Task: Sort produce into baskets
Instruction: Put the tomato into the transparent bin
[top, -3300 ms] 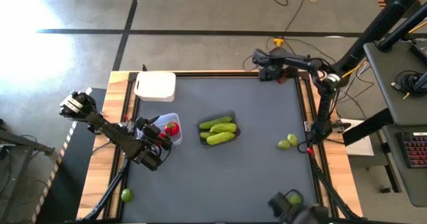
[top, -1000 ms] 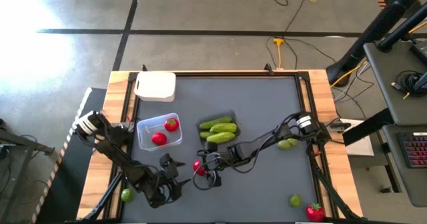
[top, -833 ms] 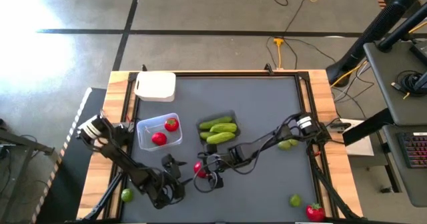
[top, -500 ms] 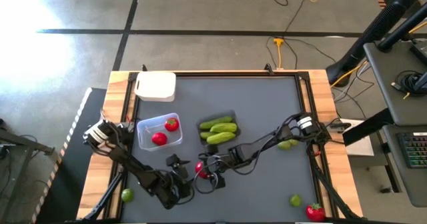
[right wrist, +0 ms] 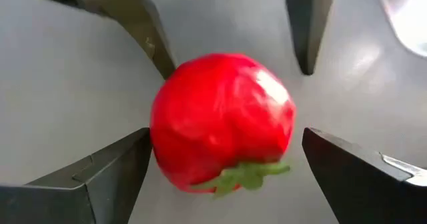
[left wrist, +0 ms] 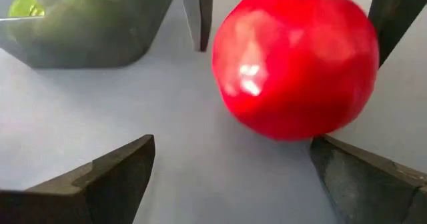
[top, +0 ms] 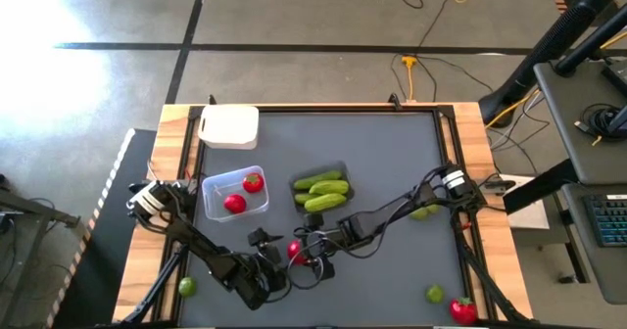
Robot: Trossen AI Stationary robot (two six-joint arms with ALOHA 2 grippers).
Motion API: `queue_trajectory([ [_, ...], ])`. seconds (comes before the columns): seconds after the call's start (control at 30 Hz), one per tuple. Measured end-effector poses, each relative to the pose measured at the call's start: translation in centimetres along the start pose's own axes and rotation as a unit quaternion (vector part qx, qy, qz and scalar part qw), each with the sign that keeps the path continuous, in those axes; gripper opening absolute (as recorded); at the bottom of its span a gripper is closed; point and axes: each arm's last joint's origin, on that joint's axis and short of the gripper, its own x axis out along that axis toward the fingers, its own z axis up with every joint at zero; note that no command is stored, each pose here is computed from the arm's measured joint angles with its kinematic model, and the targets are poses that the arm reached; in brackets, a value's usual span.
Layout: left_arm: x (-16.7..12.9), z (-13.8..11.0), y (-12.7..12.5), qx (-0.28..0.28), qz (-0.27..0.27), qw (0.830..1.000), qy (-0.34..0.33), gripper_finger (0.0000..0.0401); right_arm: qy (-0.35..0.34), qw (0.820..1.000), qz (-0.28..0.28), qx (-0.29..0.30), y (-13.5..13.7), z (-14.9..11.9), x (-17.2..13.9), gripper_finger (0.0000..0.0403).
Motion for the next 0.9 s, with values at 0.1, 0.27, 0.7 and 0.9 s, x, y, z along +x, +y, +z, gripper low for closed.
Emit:
queue_trajectory([
  [0.1, -0.1, -0.1, -0.1, -0.007, 0.001, 1.000, -0.005, 0.0384, 0.017, 1.000, -0.003, 0.005, 0.0, -0.2, -0.3, 0.0379],
  [0.27, -0.5, -0.5, -0.1, 0.008, 0.004, 1.000, -0.021, 0.0383, 0.030, 0.999, -0.001, 0.017, 0.4, 0.0, -1.4, 0.0380],
  [0.7, -4.2, -0.2, 1.3, 0.023, -0.027, 0.999, -0.016, 0.0382, 0.028, 0.997, -0.002, 0.069, 1.4, 2.3, -8.2, 0.0380],
  [0.9, -4.3, -0.1, 1.4, -0.010, -0.065, 0.997, -0.050, 0.0382, 0.009, 0.998, -0.002, 0.068, 2.2, 2.9, -9.6, 0.0380],
])
